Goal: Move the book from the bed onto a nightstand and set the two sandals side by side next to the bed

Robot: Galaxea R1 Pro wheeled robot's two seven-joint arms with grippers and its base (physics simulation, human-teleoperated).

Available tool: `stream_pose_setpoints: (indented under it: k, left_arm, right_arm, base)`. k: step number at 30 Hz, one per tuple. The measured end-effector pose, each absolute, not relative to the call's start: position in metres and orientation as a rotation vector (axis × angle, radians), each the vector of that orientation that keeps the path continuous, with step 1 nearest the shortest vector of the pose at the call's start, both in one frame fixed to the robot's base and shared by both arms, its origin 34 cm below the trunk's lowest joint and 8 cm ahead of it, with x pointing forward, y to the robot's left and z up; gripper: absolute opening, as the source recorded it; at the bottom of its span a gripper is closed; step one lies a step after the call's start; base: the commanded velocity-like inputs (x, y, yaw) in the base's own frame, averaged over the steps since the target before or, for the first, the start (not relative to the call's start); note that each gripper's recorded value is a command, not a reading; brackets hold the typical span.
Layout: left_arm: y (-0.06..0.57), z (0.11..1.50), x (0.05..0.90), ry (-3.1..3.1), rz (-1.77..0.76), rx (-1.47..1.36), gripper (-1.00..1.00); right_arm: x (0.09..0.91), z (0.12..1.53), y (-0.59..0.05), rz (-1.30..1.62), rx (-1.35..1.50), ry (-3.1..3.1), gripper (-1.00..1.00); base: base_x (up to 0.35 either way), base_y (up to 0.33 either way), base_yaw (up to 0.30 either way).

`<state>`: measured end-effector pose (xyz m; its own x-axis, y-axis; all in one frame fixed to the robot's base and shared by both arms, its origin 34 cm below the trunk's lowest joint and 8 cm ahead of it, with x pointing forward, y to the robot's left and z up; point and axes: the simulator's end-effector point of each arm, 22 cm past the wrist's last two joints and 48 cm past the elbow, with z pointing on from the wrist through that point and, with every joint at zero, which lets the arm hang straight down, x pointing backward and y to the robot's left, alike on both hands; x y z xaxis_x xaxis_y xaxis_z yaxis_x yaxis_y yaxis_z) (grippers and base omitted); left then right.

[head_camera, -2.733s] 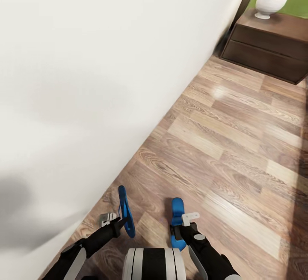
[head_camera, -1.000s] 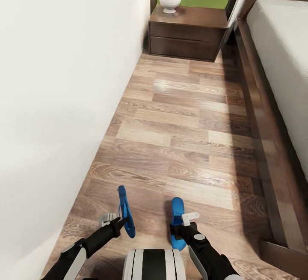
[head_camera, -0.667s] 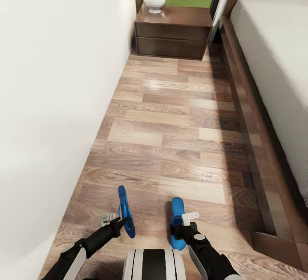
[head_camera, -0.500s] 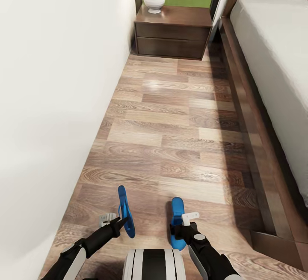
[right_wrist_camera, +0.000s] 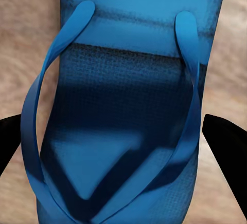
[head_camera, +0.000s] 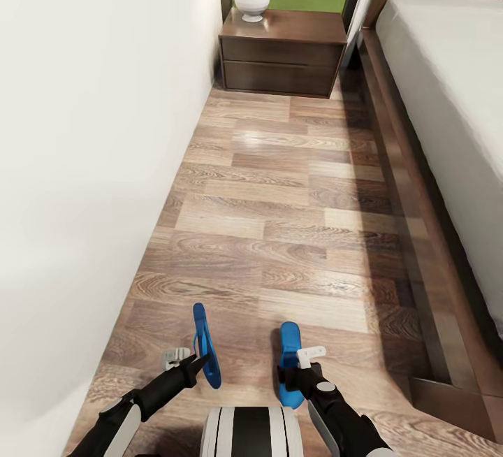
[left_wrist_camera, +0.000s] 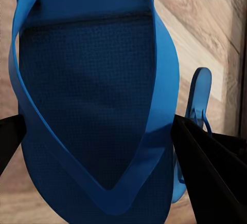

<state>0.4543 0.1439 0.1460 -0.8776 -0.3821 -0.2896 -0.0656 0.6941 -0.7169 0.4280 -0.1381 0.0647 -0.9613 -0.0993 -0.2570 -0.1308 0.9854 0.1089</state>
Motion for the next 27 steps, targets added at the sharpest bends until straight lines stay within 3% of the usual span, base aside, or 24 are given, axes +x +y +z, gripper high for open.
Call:
stream_pose_setpoints:
  k: [27]
  left_arm:
    - [0.145,0.183,0.484,2.406,-1.017,-0.295,-1.0]
  right_arm:
    - [0.465,0.1,-0.138,0.171,-0.171,2.788,-1.0]
  base:
    - [0.0,0.0,0.0]
